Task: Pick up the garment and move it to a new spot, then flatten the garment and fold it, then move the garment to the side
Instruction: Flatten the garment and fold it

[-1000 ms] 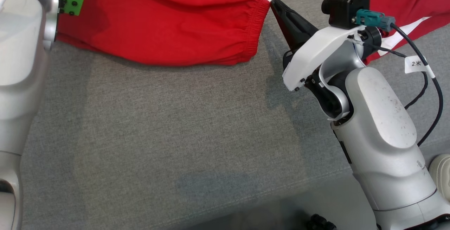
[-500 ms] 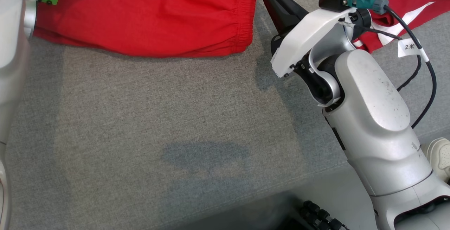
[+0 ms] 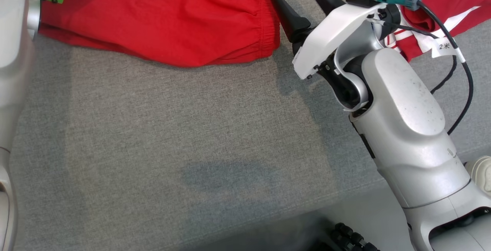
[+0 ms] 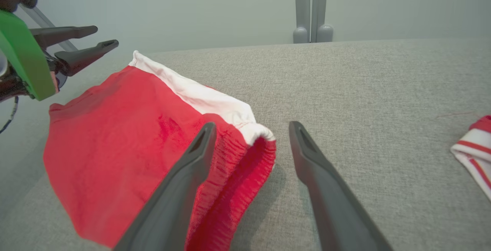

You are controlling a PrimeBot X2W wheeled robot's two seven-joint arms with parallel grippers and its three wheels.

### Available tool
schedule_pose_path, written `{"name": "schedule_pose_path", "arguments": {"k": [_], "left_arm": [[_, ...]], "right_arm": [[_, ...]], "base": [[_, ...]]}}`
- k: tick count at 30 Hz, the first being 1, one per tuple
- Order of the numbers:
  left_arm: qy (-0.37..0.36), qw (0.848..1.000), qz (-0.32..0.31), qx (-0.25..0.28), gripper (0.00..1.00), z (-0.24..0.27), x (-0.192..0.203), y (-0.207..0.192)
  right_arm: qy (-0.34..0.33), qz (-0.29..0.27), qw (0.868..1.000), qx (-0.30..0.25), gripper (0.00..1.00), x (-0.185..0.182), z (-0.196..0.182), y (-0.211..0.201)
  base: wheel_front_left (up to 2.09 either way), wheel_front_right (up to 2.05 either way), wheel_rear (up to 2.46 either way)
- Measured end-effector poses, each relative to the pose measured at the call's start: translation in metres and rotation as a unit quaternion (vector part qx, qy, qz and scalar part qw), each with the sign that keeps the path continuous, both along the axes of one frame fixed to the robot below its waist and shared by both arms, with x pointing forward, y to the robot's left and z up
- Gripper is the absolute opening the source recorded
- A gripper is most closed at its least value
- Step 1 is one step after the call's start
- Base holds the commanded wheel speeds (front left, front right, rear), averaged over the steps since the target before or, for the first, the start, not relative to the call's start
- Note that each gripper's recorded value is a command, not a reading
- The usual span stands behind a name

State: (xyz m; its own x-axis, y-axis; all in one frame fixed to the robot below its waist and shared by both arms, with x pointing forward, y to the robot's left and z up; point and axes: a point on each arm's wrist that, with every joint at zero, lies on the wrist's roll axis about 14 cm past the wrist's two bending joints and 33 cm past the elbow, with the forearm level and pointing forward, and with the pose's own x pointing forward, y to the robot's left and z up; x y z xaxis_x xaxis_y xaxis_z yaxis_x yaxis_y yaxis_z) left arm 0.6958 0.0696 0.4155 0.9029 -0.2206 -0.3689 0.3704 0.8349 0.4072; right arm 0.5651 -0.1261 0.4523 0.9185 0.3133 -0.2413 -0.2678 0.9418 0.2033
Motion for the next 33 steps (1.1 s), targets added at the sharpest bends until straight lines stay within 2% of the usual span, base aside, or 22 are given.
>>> {"name": "schedule_pose_path", "arguments": {"k": [8,16,20,33], "left_arm": [[0.001,1.000,0.016,-0.018,1.00,0.008,-0.012,0.015],[0.061,0.997,0.033,-0.030,1.00,-0.021,-0.051,0.033],[0.092,0.994,0.048,-0.043,1.00,-0.034,-0.070,0.038],[0.161,0.981,0.084,-0.068,1.00,-0.045,-0.103,0.048]], "right_arm": [[-0.070,-0.049,0.996,-0.009,1.00,-0.012,0.032,-0.027],[-0.155,-0.096,0.983,-0.002,1.00,-0.061,0.056,-0.046],[-0.181,-0.091,0.979,-0.015,1.00,-0.084,0.060,-0.039],[-0.168,-0.089,0.981,-0.038,1.00,-0.124,0.049,-0.035]], "base": [[0.00,0.00,0.00],[0.00,0.00,0.00],[0.00,0.00,0.00],[0.00,0.00,0.00]]}}
